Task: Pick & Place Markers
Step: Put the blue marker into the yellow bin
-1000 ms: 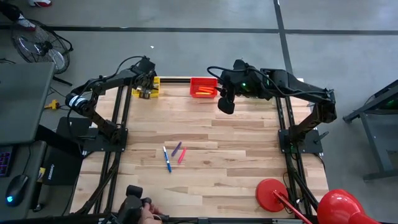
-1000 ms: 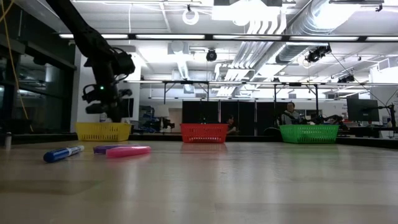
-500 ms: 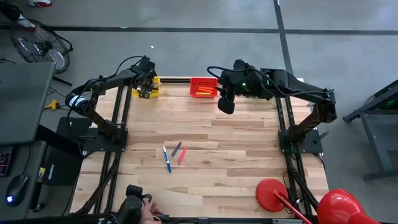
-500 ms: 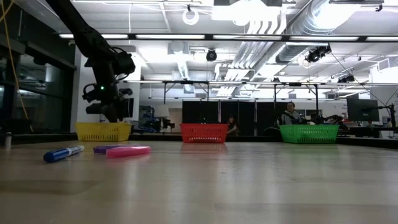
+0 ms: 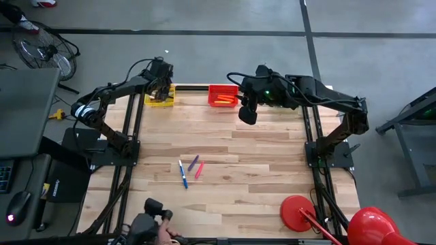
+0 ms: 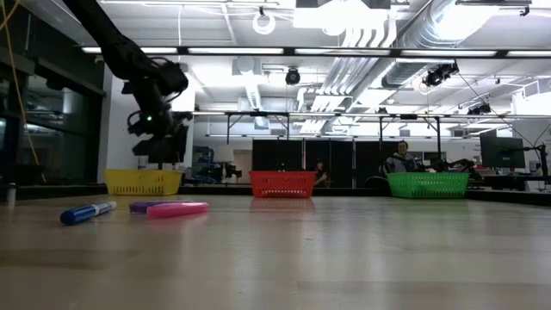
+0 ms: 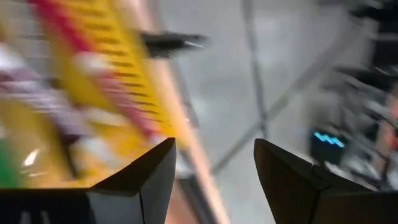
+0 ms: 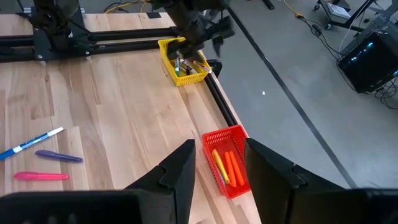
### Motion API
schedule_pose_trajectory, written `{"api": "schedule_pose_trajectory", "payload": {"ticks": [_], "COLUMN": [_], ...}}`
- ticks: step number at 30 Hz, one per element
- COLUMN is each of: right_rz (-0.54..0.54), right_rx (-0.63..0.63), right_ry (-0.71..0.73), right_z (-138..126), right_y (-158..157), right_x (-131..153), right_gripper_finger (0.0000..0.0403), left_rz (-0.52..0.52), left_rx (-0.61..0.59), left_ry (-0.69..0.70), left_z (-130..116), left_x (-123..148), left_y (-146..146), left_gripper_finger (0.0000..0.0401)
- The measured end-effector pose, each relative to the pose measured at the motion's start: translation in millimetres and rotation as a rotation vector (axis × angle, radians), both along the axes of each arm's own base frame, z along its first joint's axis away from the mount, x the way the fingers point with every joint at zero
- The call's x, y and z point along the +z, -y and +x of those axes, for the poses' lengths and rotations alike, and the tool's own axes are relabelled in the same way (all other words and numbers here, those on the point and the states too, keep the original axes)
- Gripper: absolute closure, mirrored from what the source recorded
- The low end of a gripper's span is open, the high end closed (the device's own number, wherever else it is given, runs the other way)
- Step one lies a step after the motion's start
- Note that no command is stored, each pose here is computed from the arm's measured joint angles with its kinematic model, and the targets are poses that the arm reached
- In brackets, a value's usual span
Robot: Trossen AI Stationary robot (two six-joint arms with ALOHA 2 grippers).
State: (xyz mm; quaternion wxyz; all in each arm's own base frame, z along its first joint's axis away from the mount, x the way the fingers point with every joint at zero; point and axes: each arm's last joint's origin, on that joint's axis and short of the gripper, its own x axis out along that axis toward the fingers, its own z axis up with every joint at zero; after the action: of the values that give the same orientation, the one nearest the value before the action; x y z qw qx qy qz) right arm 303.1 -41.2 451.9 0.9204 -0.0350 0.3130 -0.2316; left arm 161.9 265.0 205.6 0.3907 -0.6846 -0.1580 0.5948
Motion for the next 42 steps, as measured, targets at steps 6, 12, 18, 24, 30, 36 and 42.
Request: {"api": "schedule_pose_trajectory", "payload": {"ticks": [6,12,18,24,30,36,42], "right_rz": [-0.002,0.001,0.002,0.002,0.006,0.022,0.022], "right_rx": [-0.002,-0.001,-0.001,-0.001,-0.002,-0.004,-0.003], "right_ry": [-0.001,0.001,0.001,0.002,0.004,0.011,0.011], "right_z": [0,0,0,0,0,0,0], "right_y": [0,0,0,0,0,0,0], "right_x": [0,0,0,0,0,0,0], "right_gripper_finger": [0.0276,0.0276,0.0276,0.0276,0.0276,0.0276,0.0276], "left_rz": [0.218,0.176,0.139,0.097,0.064,0.046,0.0], "left_rx": [-0.191,-0.237,-0.212,-0.228,-0.241,-0.254,-0.254], "left_ry": [0.05,0.057,0.049,0.049,0.049,0.0,-0.099], "left_z": [10,10,9,12,14,12,8], "left_x": [18,15,11,-1,-8,-11,-17], "left_y": [-10,-8,-7,-10,-11,-10,-6], "left_gripper_finger": [0.0187,0.0187,0.0208,0.0263,0.0293,0.0296,0.0296]}}
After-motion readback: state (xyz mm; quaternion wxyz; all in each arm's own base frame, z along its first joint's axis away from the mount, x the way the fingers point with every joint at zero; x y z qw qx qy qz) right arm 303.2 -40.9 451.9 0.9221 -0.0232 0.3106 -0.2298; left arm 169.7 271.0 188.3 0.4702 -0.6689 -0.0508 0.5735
